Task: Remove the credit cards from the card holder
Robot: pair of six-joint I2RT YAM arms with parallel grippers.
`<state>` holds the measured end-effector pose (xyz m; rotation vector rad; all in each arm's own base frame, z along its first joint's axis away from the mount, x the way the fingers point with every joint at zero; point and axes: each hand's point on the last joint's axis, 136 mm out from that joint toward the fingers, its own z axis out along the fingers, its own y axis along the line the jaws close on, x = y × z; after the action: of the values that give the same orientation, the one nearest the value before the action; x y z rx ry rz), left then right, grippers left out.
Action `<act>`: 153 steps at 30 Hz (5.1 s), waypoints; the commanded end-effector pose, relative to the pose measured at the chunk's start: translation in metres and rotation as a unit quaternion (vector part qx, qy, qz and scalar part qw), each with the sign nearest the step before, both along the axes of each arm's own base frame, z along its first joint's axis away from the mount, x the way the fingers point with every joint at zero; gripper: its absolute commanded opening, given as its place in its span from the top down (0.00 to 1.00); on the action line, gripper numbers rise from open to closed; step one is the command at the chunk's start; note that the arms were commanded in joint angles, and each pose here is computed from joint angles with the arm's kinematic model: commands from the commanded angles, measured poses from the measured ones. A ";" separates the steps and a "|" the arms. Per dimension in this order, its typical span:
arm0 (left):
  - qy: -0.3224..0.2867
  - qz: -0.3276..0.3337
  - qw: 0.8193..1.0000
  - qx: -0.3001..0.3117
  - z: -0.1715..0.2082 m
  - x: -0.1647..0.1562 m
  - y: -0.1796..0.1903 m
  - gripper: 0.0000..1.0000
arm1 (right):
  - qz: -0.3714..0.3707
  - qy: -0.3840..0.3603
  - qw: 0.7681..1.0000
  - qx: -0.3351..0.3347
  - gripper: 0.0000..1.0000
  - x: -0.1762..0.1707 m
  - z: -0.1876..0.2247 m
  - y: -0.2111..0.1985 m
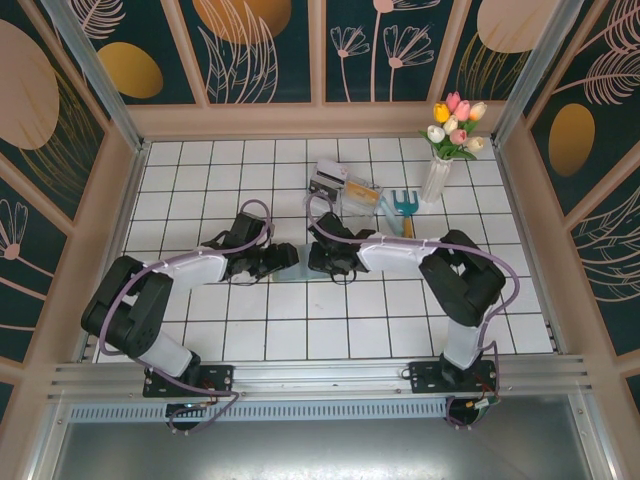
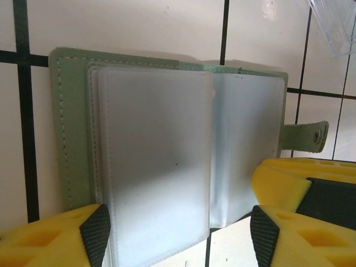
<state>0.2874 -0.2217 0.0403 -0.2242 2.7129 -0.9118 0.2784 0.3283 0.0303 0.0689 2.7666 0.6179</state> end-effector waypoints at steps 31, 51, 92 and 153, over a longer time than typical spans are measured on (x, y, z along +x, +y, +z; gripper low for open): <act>-0.003 -0.038 0.992 -0.118 0.029 0.002 -0.038 0.27 | -0.034 -0.004 0.998 0.049 0.77 0.003 0.027 -0.007; 0.004 -0.054 0.988 -0.145 0.032 0.000 -0.065 0.27 | -0.110 -0.079 0.984 0.117 0.72 0.016 0.078 -0.046; 0.002 0.077 0.997 -0.010 -0.010 0.002 0.008 0.53 | -0.004 0.037 0.998 0.044 0.79 0.018 -0.005 0.011; -0.050 -0.005 0.998 -0.025 0.024 0.003 -0.008 0.75 | 0.001 0.055 0.998 0.030 0.80 0.011 -0.026 0.007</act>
<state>0.2817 -0.2232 0.0467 -0.2199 2.6571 -0.9405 0.2996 0.3440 0.0247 0.1365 2.7927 0.7951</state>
